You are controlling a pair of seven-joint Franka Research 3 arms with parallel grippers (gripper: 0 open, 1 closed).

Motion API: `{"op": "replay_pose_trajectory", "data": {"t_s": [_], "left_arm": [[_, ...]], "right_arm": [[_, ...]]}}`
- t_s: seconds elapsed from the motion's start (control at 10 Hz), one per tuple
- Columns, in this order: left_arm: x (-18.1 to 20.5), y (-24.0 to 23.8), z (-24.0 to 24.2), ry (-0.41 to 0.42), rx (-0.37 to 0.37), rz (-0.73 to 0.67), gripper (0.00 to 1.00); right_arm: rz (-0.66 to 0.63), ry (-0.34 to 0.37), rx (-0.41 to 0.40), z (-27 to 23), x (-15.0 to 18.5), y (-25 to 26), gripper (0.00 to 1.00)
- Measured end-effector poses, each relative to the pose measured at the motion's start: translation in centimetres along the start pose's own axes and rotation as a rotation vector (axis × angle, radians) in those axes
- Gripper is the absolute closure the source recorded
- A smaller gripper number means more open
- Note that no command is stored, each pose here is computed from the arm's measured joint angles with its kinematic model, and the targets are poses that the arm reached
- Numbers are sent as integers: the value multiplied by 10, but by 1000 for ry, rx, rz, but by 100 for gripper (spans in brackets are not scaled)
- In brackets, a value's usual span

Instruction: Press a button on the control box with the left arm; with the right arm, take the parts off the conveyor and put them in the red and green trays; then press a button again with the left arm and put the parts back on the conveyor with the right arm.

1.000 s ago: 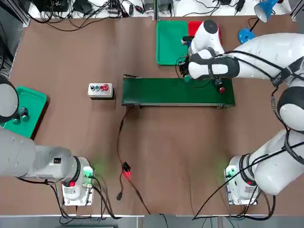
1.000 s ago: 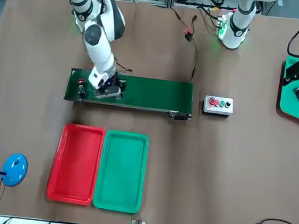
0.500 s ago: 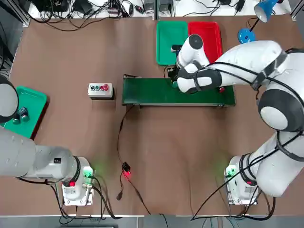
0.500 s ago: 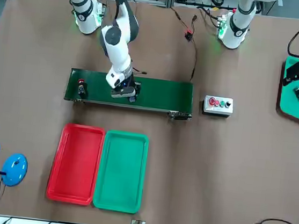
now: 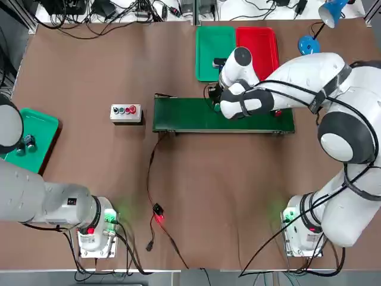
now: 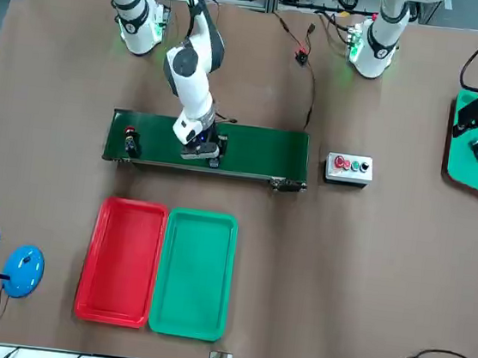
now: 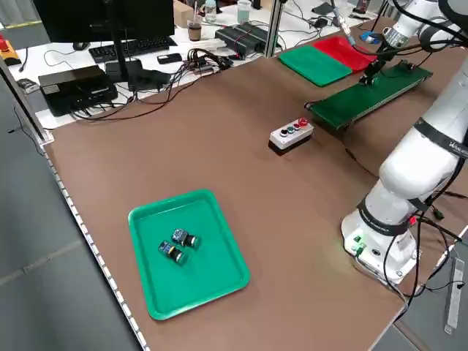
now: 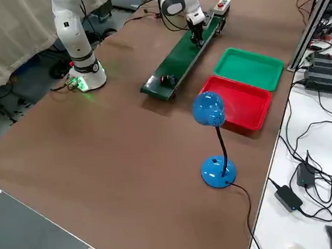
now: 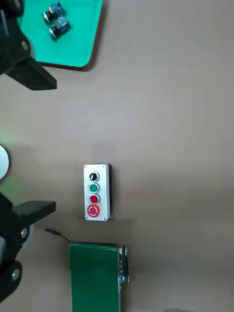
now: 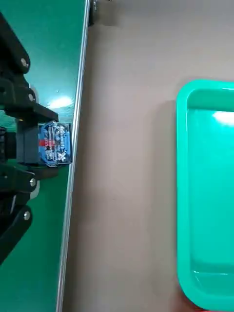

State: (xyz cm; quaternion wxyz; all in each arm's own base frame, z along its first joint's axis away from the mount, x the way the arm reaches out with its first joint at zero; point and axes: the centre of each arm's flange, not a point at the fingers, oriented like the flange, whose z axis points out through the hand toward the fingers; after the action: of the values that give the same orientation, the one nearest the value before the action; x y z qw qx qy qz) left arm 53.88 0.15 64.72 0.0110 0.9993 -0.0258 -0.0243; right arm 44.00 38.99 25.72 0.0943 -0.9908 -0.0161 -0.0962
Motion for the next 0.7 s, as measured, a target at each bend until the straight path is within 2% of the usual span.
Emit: {"op": "replay_pose_trajectory", "data": {"t_s": [0.7], "left_arm": [[0,0,0,0,0,1,0]], "right_arm": [[-8,-3,4,1,-9,-10,59]]}}
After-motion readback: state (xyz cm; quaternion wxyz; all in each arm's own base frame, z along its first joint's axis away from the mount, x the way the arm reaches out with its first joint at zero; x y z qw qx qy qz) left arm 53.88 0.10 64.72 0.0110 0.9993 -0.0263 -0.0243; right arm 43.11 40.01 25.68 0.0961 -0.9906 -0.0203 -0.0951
